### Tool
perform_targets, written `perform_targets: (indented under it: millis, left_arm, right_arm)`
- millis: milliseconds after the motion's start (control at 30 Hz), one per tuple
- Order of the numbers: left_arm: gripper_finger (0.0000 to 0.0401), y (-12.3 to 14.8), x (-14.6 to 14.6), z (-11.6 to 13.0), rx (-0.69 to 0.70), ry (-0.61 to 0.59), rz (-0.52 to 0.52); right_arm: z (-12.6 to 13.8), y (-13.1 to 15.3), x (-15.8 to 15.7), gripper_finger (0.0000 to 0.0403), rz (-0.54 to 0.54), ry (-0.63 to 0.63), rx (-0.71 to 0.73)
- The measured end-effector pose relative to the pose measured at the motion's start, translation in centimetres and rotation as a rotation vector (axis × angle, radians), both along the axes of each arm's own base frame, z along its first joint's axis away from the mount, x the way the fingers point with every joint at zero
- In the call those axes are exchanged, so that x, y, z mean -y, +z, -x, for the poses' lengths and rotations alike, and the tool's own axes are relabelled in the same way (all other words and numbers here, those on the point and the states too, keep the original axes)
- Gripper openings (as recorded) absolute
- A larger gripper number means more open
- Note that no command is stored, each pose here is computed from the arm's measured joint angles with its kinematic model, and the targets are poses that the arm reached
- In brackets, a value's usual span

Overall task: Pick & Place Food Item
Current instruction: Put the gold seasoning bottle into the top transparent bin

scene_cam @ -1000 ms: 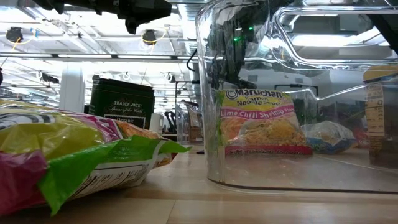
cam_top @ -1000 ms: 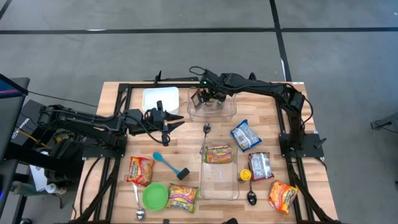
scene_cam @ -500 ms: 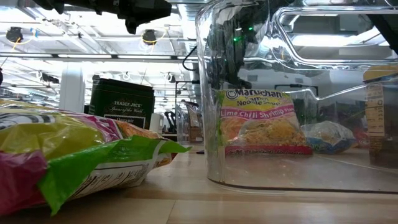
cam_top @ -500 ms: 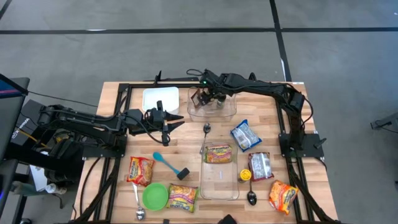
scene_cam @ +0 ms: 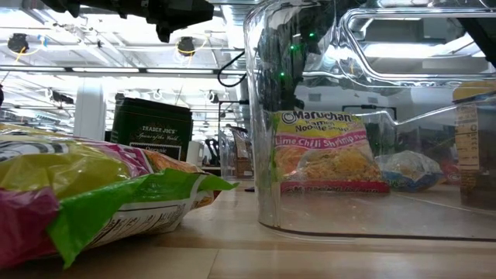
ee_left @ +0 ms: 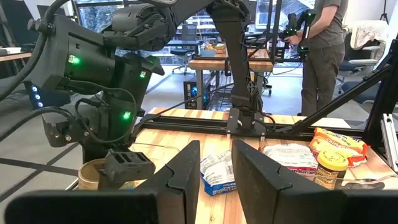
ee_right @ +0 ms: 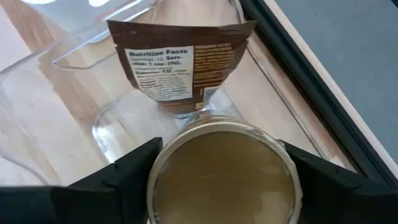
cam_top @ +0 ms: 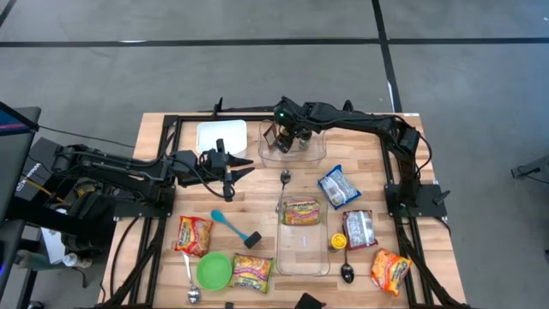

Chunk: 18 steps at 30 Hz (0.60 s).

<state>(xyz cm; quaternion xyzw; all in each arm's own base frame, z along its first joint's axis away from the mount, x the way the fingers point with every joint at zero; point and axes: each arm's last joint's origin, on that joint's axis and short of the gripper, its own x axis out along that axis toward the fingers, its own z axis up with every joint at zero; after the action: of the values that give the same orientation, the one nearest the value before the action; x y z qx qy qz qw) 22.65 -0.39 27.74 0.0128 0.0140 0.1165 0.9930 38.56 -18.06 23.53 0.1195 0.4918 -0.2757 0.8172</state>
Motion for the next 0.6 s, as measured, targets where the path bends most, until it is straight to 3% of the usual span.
perform_targets:
  millis: [233,600]
  left_arm:
    - [0.0088,0.0,0.0,0.0,0.000,0.000,0.000]
    - [0.0088,0.0,0.0,0.0,0.000,0.000,0.000]
  right_arm:
    - [-0.4,-2.2,1.5,0.0282,-0.027,-0.019,-0.013]
    - [0.2,-2.2,2.3,0.0282,-0.057,-0.032,-0.011]
